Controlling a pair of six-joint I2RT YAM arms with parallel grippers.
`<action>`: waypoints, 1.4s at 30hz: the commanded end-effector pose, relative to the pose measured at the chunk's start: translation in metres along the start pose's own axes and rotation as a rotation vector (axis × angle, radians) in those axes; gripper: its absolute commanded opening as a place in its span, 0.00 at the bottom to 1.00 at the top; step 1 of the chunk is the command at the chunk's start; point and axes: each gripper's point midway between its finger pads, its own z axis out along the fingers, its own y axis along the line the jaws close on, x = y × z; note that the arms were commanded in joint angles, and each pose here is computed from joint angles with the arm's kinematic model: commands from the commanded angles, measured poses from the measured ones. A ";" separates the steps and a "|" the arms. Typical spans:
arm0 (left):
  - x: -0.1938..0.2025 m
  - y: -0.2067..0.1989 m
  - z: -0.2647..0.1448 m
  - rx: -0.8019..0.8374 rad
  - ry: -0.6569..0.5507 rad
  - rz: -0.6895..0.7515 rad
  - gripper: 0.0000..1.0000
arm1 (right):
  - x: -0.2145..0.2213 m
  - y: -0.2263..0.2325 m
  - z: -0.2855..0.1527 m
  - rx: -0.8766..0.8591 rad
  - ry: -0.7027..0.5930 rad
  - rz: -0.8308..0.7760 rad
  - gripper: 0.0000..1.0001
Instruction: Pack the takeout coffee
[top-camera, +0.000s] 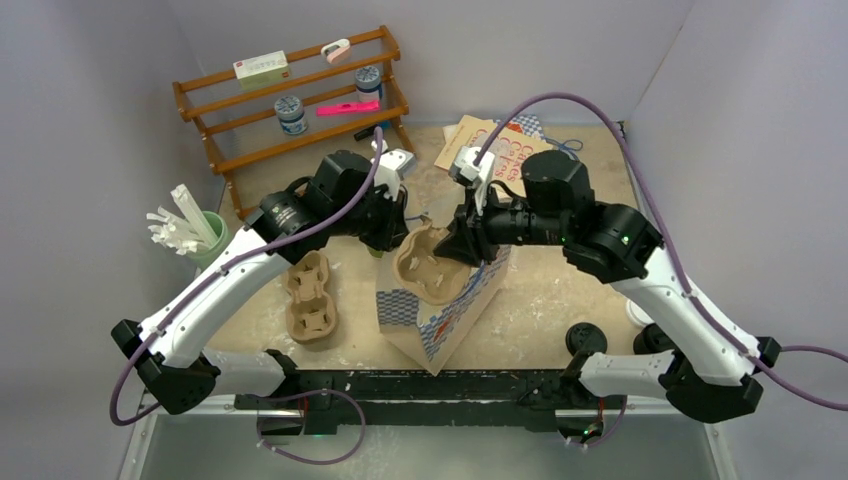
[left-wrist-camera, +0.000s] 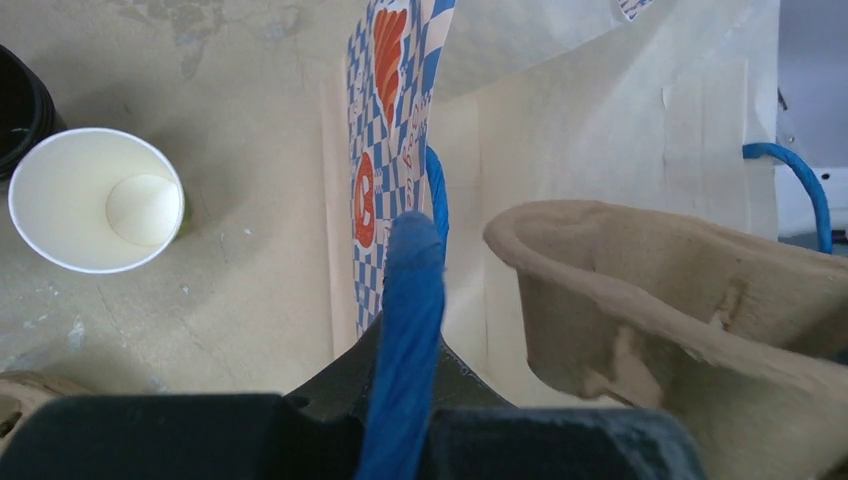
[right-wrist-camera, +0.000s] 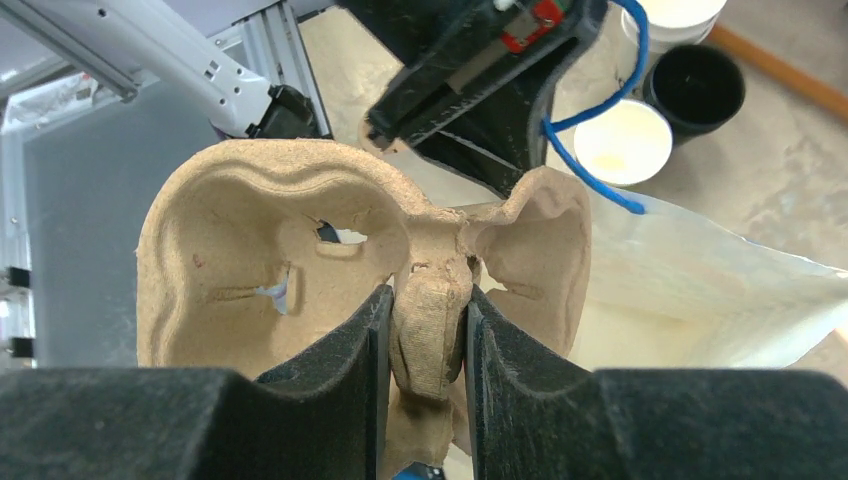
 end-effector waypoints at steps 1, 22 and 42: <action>0.009 -0.001 -0.008 0.025 0.024 0.064 0.00 | -0.013 0.005 0.011 -0.067 -0.064 0.142 0.31; 0.013 0.000 -0.024 0.032 0.019 0.135 0.00 | 0.074 -0.072 0.035 0.149 0.155 0.243 0.32; -0.019 0.001 -0.035 -0.024 -0.190 -0.069 0.00 | 0.150 -0.058 0.078 0.382 0.176 -0.132 0.37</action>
